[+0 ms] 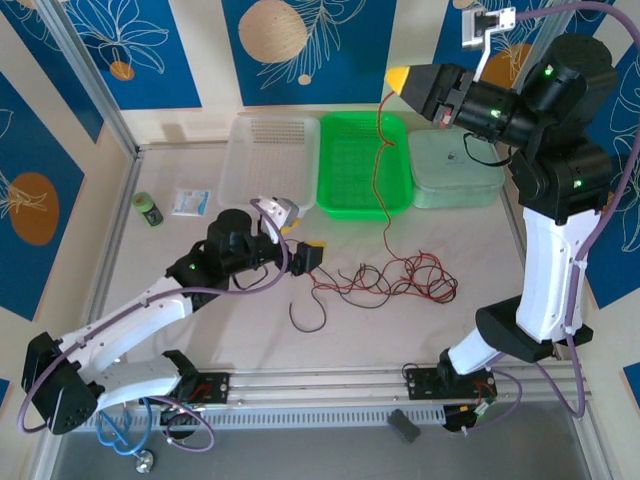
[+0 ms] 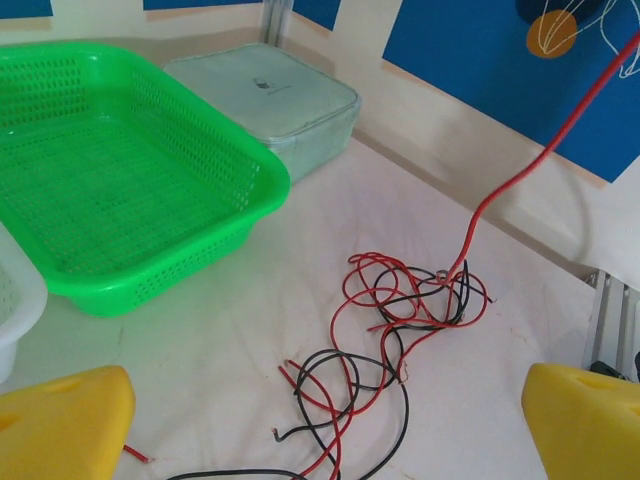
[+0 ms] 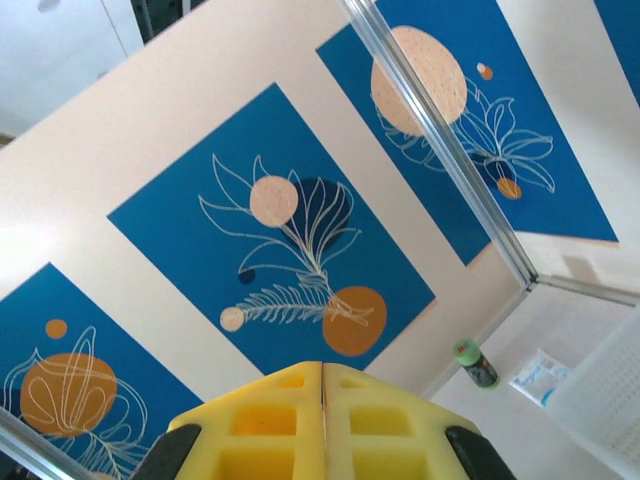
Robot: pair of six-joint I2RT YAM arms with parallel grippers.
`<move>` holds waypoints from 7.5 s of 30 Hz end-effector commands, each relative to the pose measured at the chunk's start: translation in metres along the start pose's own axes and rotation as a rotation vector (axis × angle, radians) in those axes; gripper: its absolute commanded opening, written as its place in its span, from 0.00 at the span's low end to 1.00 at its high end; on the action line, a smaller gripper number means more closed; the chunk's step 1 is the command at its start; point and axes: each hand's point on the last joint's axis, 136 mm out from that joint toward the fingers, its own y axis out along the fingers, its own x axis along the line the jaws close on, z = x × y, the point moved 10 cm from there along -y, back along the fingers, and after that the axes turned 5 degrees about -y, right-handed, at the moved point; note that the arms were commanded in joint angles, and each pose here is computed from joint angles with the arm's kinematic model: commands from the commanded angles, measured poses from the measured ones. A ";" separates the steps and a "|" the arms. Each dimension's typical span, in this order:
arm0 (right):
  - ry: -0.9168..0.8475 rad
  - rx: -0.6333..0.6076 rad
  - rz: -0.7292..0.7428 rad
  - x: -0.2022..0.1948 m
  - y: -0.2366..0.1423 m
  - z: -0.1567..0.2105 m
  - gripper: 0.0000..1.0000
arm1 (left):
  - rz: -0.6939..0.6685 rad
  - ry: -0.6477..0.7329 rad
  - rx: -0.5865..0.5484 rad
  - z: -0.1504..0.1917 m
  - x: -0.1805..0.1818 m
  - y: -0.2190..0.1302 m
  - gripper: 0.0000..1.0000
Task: Untangle the cables
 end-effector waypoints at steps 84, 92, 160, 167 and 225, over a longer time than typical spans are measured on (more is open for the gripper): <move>-0.362 -0.526 0.144 -0.024 0.026 -0.061 0.00 | -0.039 -0.050 -0.181 0.121 -0.004 0.161 0.00; -0.431 -0.439 0.247 -0.100 0.080 -0.052 0.00 | -0.037 -0.047 -0.202 0.115 -0.006 0.148 0.00; 0.714 0.334 1.190 -0.225 -0.081 0.319 0.60 | -0.208 0.331 -0.381 -0.097 -0.060 0.066 0.00; 0.969 0.419 1.182 -0.250 -0.085 0.376 0.57 | -0.199 0.351 -0.403 -0.107 -0.064 0.062 0.00; 0.756 0.457 1.038 -0.210 -0.087 0.348 0.51 | -0.757 0.142 -0.201 -0.122 0.251 0.117 0.00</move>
